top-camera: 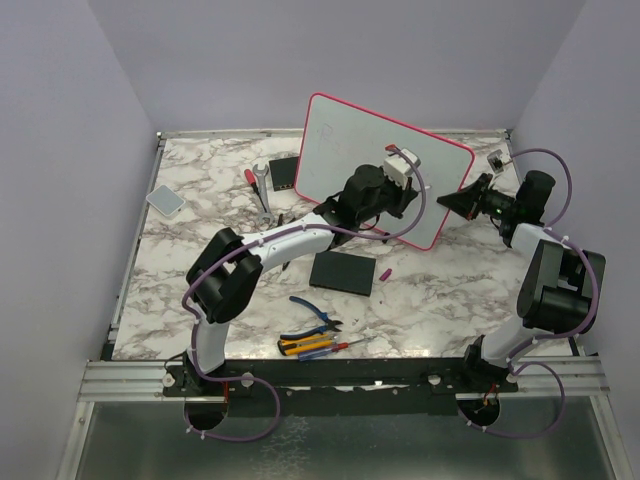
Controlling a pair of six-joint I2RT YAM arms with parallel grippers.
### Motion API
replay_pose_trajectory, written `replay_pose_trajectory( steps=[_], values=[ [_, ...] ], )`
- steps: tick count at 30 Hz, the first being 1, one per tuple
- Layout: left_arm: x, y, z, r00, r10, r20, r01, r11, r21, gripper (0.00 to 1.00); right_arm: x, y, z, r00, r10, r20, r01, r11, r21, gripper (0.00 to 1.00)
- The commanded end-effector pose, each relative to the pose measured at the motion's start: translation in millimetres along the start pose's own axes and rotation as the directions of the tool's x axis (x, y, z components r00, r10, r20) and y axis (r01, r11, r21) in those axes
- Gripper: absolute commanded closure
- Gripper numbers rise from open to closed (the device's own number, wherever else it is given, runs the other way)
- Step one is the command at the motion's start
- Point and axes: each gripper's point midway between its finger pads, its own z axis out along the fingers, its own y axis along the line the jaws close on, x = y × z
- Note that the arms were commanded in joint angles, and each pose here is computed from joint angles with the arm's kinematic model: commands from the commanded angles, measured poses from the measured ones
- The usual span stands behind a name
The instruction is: Write a sentence on the whiteboard
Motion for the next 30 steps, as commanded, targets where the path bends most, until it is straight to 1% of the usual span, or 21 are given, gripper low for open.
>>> replay_pose_trajectory(
  steps=[1,6,13,25,30],
  values=[
    [15.0,3.2,-0.4,1.0,0.006,-0.026,-0.007,1.0,-0.015,1.0,19.1,-10.7,1.9,0.999,0.045,-0.027,-0.044,0.997,0.056,0.99],
    [26.3,6.1,-6.3,0.999,0.004,-0.047,-0.006,1.0,-0.027,1.0,19.3,-10.8,2.0,0.999,0.046,-0.027,-0.044,0.997,0.057,0.99],
    [28.4,7.4,-9.7,0.999,0.002,-0.048,-0.003,0.999,-0.035,1.0,18.9,-10.5,2.1,0.999,0.044,-0.027,-0.043,0.998,0.056,1.0],
    [-10.7,7.9,-0.7,0.999,0.027,0.032,-0.025,0.999,-0.048,1.0,18.7,-10.2,1.5,0.999,0.043,-0.026,-0.042,0.997,0.057,0.99],
    [-19.6,7.5,3.0,0.998,0.036,0.045,-0.034,0.998,-0.047,1.0,19.3,-10.4,1.9,0.999,0.045,-0.027,-0.043,0.997,0.057,0.99]
  ],
)
